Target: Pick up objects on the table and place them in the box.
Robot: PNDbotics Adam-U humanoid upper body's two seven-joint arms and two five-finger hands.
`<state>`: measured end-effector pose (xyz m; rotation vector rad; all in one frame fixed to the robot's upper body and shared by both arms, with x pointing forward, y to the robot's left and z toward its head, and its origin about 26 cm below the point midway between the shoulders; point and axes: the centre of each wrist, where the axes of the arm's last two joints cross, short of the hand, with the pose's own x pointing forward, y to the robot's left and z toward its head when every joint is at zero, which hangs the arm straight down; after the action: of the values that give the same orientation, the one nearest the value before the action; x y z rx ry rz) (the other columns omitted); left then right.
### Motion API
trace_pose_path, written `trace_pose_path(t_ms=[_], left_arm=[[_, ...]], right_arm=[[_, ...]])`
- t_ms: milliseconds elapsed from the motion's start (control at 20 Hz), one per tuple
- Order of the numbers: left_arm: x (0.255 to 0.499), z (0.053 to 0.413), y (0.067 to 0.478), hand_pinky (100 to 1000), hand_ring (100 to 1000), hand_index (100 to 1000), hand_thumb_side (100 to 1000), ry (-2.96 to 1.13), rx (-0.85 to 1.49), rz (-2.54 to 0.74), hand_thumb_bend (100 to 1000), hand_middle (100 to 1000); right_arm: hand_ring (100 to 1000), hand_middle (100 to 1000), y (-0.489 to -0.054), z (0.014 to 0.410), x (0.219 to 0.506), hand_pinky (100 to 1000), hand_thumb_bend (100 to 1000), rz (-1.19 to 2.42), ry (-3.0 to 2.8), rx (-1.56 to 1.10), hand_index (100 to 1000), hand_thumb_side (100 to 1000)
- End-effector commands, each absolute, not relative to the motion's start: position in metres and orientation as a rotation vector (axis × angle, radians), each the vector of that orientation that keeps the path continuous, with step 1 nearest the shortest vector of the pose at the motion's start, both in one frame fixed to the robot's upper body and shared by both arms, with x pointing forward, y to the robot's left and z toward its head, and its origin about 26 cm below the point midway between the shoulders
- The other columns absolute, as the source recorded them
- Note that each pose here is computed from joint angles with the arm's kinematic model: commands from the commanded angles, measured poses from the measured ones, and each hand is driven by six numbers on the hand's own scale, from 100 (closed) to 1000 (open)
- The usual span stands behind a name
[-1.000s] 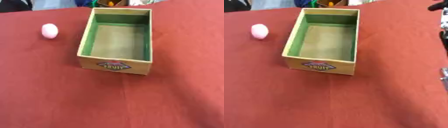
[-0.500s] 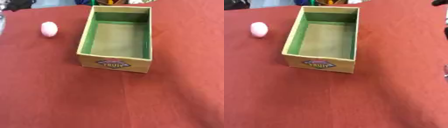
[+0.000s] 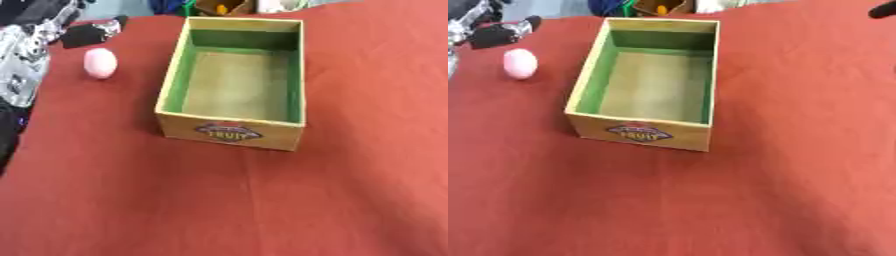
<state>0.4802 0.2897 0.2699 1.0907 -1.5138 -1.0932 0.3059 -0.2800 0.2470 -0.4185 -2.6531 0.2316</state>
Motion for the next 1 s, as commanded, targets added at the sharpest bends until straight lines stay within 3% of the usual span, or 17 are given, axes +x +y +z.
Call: trace_pose_path(t_ms=[50, 1000], left_arm=[[0.480, 0.284, 0.295, 762, 903, 976, 809, -1.498, 1.123, -1.081, 452, 902], [0.479, 0.283, 0.319, 741, 881, 975, 769, -1.152, 1.219, -1.111, 449, 843]], right_arm=[[643, 613, -0.280, 0.256, 0.302, 543, 100, 0.250, -2.683, -0.420, 799, 597], [641, 610, -0.280, 0.254, 0.302, 541, 100, 0.246, -2.672, -0.430, 796, 596]])
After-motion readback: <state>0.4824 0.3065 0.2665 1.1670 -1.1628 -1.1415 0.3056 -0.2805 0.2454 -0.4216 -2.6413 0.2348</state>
